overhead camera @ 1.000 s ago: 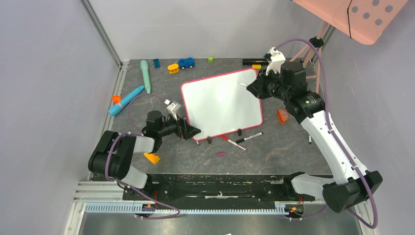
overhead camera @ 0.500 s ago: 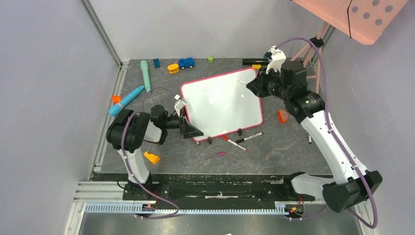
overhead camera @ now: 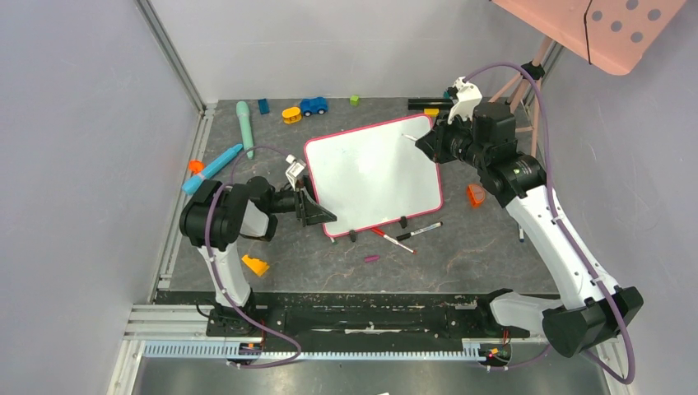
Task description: Write a sentence on the whiteboard
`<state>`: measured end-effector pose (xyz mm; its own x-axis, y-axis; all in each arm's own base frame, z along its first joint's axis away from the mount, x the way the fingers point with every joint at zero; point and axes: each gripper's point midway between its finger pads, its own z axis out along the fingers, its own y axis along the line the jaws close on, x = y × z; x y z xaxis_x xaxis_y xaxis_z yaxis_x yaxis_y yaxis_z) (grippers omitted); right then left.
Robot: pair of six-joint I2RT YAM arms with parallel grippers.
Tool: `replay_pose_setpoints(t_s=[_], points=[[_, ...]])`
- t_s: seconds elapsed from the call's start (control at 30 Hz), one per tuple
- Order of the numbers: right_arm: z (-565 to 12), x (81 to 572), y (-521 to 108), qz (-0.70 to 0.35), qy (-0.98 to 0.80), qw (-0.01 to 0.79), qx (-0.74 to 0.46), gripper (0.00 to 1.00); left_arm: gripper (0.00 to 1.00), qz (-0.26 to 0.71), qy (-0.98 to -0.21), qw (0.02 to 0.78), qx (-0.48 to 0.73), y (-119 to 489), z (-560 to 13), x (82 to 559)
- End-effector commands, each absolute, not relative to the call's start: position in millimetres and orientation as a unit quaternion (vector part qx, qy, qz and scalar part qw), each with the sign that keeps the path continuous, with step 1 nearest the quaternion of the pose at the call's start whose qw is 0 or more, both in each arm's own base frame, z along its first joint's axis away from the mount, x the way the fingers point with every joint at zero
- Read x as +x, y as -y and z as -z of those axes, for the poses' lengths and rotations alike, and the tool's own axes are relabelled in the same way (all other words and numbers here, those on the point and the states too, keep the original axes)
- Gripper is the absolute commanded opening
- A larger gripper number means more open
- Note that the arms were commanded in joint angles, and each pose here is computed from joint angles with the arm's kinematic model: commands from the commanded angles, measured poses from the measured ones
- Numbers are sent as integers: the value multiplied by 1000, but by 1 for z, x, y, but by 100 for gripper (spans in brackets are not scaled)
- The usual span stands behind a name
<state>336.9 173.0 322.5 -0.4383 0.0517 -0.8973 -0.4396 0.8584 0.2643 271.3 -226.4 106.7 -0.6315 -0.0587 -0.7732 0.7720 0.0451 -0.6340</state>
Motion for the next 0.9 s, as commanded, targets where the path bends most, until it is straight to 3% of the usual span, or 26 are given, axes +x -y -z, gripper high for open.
replay_pose_setpoints(t_s=[0.0,0.37,0.87], points=[[-350,339,-173,-237,-789,553,-127,0,100,617,-630,379,278,223,-121,279],[-352,340,-172,-231,-790,553,-130,0,100,584,-632,442,254,206,-125,327],[-363,350,-168,-215,-785,568,-125,0,100,589,-623,431,280,195,-123,349]])
